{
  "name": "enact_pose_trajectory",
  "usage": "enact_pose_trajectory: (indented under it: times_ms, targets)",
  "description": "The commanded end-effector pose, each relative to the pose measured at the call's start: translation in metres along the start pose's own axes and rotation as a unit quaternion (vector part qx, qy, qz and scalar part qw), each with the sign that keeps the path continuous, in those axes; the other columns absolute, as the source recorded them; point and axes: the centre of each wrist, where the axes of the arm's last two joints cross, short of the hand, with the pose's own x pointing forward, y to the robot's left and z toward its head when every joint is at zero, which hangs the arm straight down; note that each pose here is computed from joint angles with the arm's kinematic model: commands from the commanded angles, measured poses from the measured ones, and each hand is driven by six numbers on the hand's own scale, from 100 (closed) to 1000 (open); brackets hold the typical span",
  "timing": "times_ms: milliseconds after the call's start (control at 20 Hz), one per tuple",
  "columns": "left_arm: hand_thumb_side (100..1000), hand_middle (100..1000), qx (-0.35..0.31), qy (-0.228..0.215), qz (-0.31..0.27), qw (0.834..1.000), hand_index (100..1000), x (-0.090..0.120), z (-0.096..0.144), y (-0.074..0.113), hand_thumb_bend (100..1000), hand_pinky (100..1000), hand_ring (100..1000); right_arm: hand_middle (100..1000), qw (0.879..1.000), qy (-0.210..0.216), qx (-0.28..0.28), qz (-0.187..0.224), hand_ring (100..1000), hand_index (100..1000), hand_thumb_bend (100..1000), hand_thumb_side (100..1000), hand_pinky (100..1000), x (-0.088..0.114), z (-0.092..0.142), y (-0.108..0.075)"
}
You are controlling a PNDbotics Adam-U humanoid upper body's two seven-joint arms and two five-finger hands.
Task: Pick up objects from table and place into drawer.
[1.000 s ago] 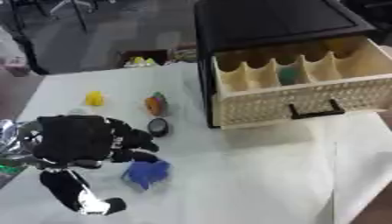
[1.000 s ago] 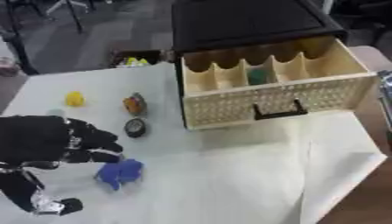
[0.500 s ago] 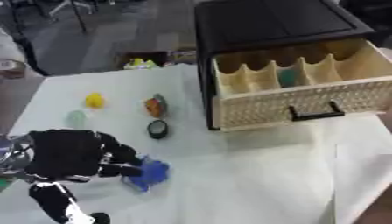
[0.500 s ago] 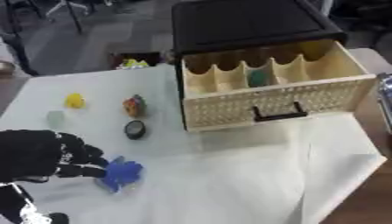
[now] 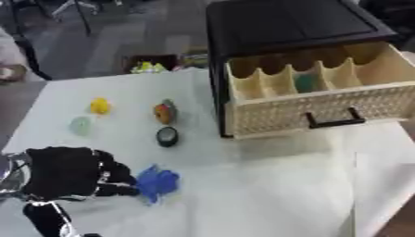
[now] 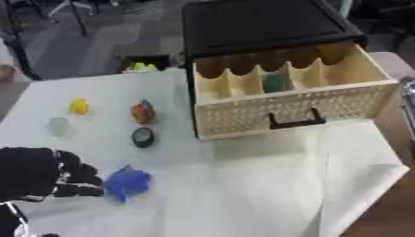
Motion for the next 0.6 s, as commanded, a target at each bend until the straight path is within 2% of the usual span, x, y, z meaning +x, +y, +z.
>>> enact_pose_trajectory:
  times_ms: [50,200,350,450,600]
  targets:
    - [885,902,-0.078,-0.055,-0.048,0.994,1000,-0.007,0.012,-0.001,331,739,907,488,1.0,-0.011,-0.004,-0.002,541,700,106,610,389,0.005,-0.006,-0.003]
    - [814,872,-0.049,-0.051,-0.053,0.996,980,-0.008,0.011,-0.003,317,728,898,487,1.0,-0.01,-0.004,-0.003,540,699,108,611,388,0.005,-0.005,-0.003]
    - [791,868,-0.032,-0.047,-0.058,0.997,973,-0.008,0.011,-0.008,303,727,897,487,1.0,-0.009,-0.004,-0.002,540,698,105,609,388,0.005,-0.005,-0.003]
    - [795,866,-0.027,-0.044,-0.06,0.997,979,-0.009,0.01,-0.012,256,723,893,487,1.0,-0.008,-0.005,-0.003,541,698,103,608,388,0.005,-0.005,-0.003]
    - [833,868,-0.028,-0.04,-0.056,0.997,983,-0.01,0.008,-0.022,236,722,892,486,1.0,-0.007,-0.005,-0.003,540,698,105,609,386,0.005,-0.005,-0.003]
